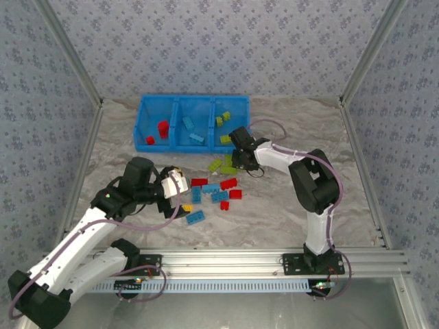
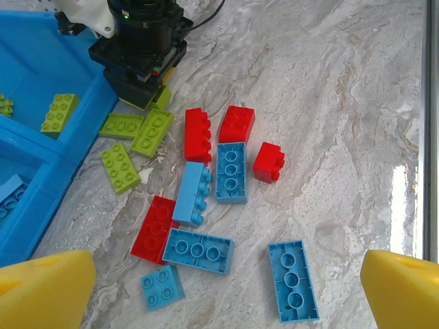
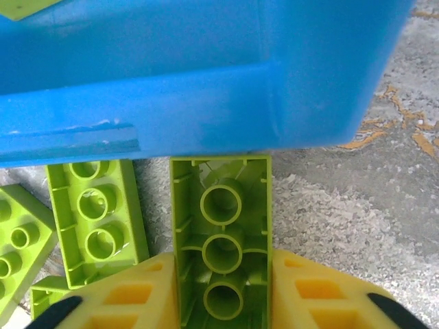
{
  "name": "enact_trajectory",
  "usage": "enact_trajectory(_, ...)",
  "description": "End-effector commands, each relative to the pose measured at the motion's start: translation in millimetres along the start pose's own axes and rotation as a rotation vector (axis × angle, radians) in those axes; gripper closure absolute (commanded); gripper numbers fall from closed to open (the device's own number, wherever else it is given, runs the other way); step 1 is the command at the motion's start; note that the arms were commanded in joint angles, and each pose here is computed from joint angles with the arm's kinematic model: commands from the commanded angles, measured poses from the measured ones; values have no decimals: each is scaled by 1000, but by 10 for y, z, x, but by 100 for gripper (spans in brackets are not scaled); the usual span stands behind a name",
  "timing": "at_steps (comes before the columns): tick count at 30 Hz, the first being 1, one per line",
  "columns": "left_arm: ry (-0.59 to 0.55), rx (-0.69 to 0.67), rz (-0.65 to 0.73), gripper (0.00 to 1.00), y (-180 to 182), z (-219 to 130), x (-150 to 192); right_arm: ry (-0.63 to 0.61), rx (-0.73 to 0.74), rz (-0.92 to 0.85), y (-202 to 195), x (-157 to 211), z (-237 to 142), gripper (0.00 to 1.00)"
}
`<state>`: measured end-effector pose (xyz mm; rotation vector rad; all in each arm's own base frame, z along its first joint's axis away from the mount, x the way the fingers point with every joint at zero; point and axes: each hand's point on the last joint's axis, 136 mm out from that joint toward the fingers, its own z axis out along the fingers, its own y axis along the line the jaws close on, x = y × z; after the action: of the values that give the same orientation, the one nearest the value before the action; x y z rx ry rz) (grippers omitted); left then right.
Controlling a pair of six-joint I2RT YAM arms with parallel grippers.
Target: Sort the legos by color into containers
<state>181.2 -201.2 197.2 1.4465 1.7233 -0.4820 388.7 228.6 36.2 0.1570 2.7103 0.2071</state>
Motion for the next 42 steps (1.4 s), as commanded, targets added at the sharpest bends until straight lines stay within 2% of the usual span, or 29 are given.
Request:
enact_trajectory(1, -45, 2, 44, 1, -23, -32, -85, 2, 52, 4, -146, 106, -86, 71)
enact_trajectory(6, -61, -23, 56, 1, 5, -54, -104, -38, 44, -3, -237, 199, -465, 72)
enact_trajectory(9, -66, -42, 62, 1, 29, -56, -98, -96, 19, -15, -214, 168, -817, 71)
enact_trajectory(13, -82, -76, 66, 1, 89, -56, -108, -243, -43, -80, -2, -118, -1311, 71)
enact_trajectory(15, -91, -89, 68, 1, 115, -56, -114, -314, -84, -121, 172, -399, -1473, 71)
enact_trajectory(20, -89, -104, 65, 1, 133, -81, -100, -327, -63, -191, 394, -948, -1307, 71)
enact_trajectory(24, -100, -121, 73, 1, 127, -109, -97, -288, -59, -203, 526, -1304, -903, 70)
enact_trajectory(29, -104, -142, 69, 1, 153, -135, -103, -268, -49, -202, 586, -1594, -535, 63)
enact_trajectory(31, -107, -153, 69, 1, 169, -143, -109, -256, -50, -197, 594, -1668, -497, 57)
enact_trajectory(34, -108, -157, 68, 1, 173, -138, -103, -265, -58, -206, 624, -1754, -578, 48)
enact_trajectory(37, -115, -184, 25, 1, 241, -164, -128, -275, -50, -224, 602, -1785, -760, 49)
enact_trajectory(39, -133, -250, -72, 1, 403, -226, -173, -284, -55, -228, 583, -1777, -937, 49)
enact_trajectory(42, -147, -392, -287, 1, 726, -397, -260, -289, -106, -235, 587, -1650, -1337, 49)
